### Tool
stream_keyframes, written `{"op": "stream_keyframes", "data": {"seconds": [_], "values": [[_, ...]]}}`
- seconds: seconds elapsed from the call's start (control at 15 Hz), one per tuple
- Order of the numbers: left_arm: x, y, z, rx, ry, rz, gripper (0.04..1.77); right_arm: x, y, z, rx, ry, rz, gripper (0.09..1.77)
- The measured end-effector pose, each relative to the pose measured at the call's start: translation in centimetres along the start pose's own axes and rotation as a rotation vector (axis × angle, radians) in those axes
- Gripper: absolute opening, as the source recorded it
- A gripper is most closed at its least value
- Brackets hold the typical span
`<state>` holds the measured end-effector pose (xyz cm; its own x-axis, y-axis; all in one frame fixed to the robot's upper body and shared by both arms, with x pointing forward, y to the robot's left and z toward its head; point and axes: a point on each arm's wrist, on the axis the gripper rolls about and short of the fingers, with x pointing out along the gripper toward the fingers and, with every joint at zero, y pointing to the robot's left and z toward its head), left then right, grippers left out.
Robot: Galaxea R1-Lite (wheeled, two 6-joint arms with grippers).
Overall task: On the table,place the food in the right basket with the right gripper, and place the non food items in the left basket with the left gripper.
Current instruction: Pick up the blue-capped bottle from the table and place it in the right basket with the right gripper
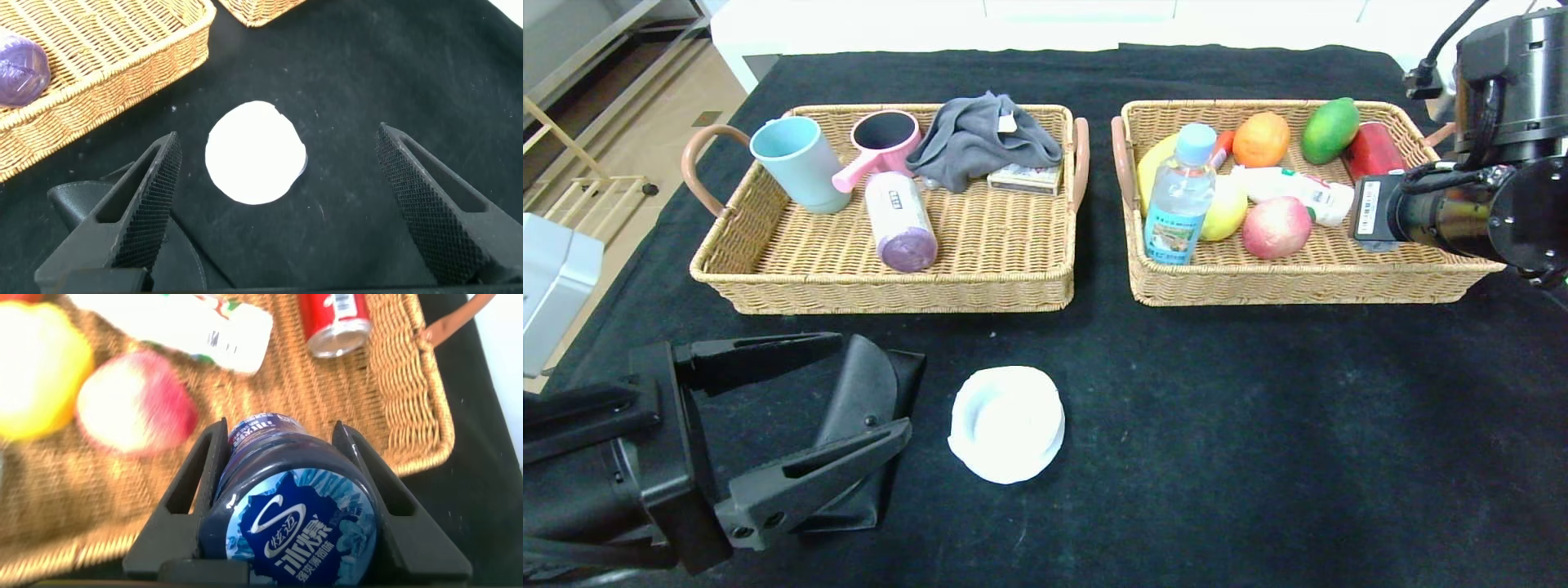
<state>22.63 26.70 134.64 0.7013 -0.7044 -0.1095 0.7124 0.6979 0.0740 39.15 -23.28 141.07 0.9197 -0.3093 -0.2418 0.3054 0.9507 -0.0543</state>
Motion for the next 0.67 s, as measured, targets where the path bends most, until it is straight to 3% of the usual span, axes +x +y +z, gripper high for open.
{"op": "stream_keyframes", "data": {"seconds": [0.67], "values": [[0.0, 0.0, 0.0, 0.001, -0.004, 0.001, 1.72, 2.4, 0.6, -0.2, 0.015, -0.027, -0.029, 0.95]]}}
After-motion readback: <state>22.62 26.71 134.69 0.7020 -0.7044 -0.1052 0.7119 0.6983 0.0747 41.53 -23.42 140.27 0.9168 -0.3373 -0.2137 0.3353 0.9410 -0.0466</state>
